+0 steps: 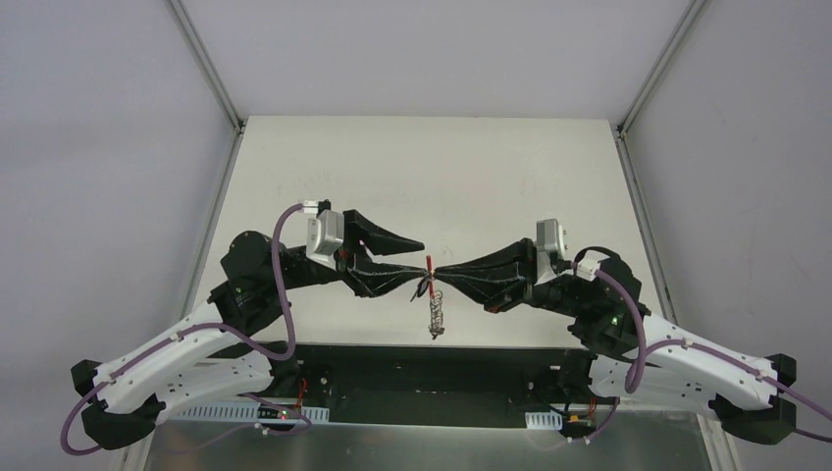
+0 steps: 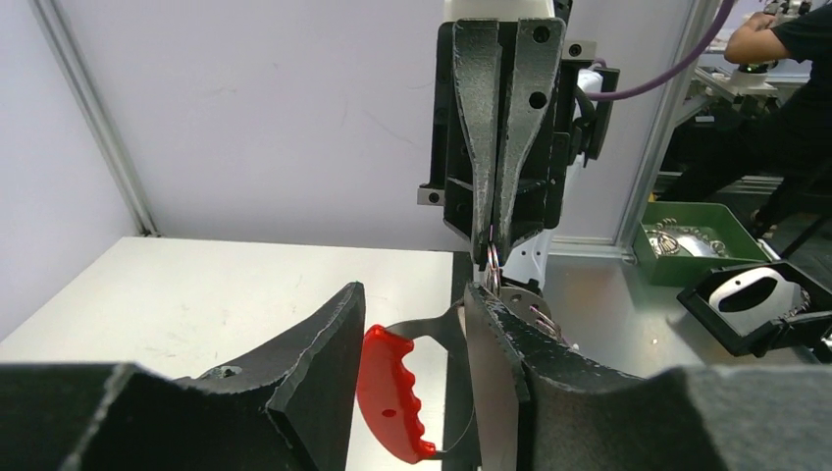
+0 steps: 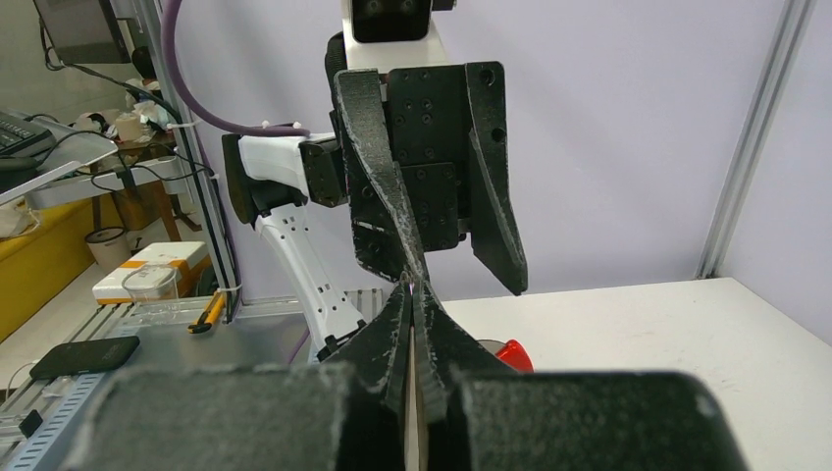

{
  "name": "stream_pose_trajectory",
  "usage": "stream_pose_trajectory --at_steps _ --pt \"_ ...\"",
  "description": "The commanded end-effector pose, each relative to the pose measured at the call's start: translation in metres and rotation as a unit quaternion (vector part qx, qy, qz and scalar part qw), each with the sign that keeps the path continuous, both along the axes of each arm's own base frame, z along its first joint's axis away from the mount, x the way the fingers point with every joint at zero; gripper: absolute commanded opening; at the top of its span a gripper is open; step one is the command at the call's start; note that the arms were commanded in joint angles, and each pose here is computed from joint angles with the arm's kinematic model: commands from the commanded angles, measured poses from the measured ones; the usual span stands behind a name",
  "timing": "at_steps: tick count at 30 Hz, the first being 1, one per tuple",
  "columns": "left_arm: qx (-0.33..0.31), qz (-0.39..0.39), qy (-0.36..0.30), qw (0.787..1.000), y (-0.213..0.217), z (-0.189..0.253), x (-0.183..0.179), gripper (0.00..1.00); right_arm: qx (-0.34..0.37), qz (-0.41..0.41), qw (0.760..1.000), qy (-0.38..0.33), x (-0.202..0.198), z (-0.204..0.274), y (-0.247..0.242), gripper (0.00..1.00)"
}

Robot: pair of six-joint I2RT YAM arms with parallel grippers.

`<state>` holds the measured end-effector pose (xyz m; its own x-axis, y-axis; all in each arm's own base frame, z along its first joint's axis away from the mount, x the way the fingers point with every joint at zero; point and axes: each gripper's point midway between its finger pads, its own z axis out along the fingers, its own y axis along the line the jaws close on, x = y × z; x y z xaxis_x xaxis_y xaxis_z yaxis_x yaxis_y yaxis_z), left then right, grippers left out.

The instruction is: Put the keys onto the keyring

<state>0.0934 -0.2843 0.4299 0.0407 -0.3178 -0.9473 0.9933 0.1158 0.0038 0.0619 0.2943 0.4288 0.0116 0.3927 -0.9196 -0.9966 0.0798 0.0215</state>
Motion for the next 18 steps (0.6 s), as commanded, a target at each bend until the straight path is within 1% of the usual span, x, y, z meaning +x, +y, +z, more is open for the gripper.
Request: stream_pose_trajectory --at_steps 1,6,14,18 --pt "-0.035 -0.035 -0.040 0.998 0.006 0.028 -0.019 0.40 0.065 0.012 0.997 -0.028 -0.012 0.048 -0.017 0.00" --pt "-0.039 -0.037 -0.043 0.998 0.009 0.030 -0.022 0.37 0.061 0.004 0.998 -0.026 -0.009 0.047 -0.017 0.00" --pt "-0.044 -0.014 -0.048 0.998 0.020 0.029 -0.021 0.38 0.060 0.002 0.998 -0.025 -0.009 0.048 -0.018 0.00" --pt "-0.047 -0.021 -0.048 0.998 0.023 0.031 -0.025 0.39 0.057 0.003 0.998 -0.025 -0.008 0.047 -0.016 0.00"
